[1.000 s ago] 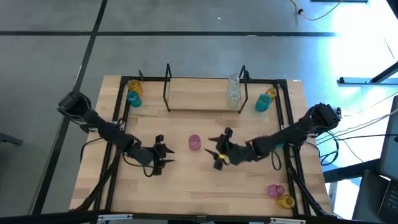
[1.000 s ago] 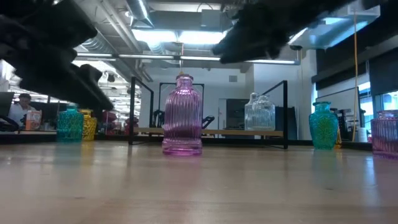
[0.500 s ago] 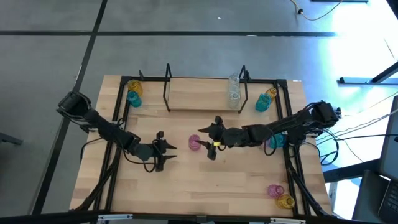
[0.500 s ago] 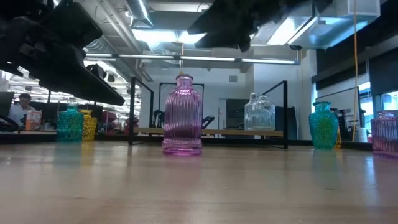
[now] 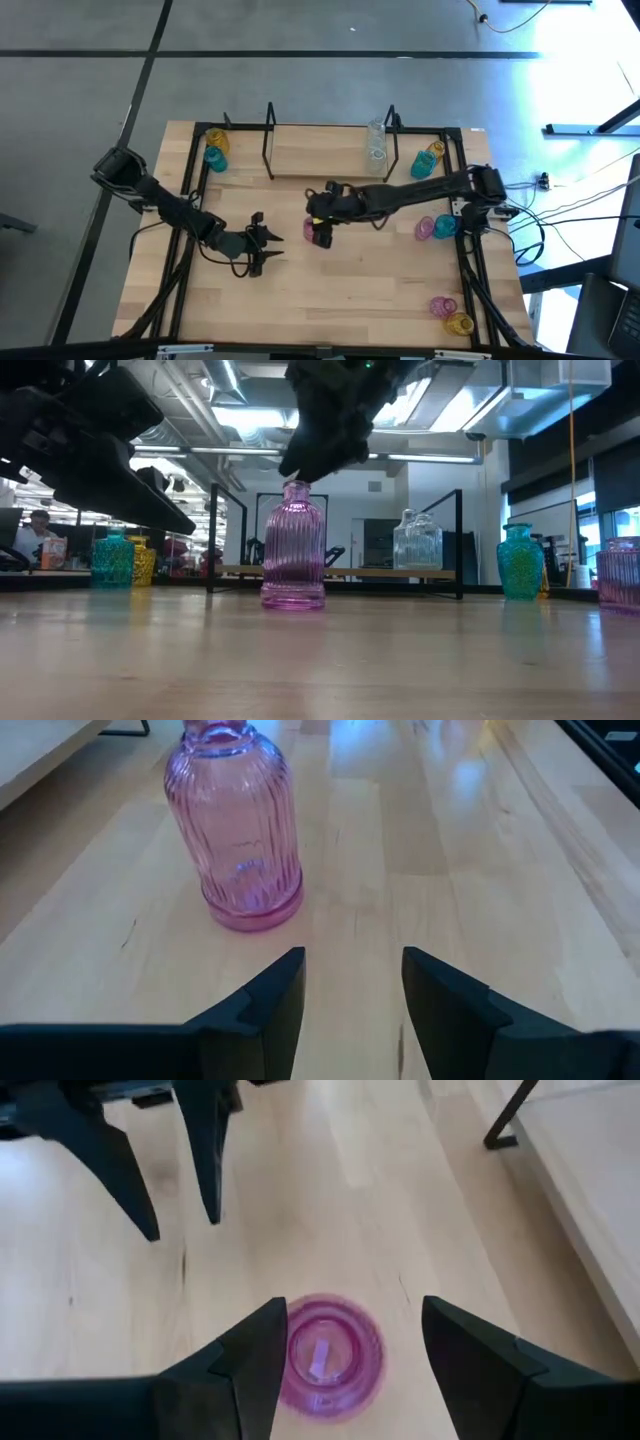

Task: Sort vases onto shelf
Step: Put the left pink vase on the shelf

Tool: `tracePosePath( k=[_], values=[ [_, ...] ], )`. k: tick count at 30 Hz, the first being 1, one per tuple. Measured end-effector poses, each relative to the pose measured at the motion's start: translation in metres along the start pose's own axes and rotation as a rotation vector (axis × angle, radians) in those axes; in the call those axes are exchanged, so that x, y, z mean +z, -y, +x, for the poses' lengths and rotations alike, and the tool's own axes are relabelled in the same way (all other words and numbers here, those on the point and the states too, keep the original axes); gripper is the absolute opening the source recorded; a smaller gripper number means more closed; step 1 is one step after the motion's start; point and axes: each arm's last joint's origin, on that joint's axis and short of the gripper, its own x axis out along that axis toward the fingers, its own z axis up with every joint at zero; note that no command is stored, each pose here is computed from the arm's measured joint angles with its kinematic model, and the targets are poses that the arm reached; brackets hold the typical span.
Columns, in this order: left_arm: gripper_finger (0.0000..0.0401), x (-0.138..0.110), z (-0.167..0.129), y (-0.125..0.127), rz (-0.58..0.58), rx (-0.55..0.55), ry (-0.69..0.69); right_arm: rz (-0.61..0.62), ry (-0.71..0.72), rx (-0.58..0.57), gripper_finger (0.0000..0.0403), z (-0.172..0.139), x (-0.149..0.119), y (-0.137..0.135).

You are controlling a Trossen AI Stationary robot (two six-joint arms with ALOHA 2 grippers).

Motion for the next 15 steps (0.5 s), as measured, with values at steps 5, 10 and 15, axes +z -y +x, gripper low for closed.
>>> tracePosePath(
  k=[5, 10, 15],
  values=[
    [0.0162, 0.0000, -0.0005, 0.0011, -0.004, -0.006, 0.003, -0.010, -0.051, -0.010, 0.0221, 0.0075, -0.0040, -0.0016],
    [0.0162, 0.0001, -0.0004, 0.0010, -0.005, -0.005, 0.003, -0.010, -0.051, -0.010, 0.0221, 0.0074, -0.0041, -0.0016],
    [0.0162, 0.0000, -0.0004, 0.0010, -0.004, -0.005, 0.003, -0.021, -0.051, -0.011, 0.0221, 0.0109, -0.0048, -0.0020]
  ],
)
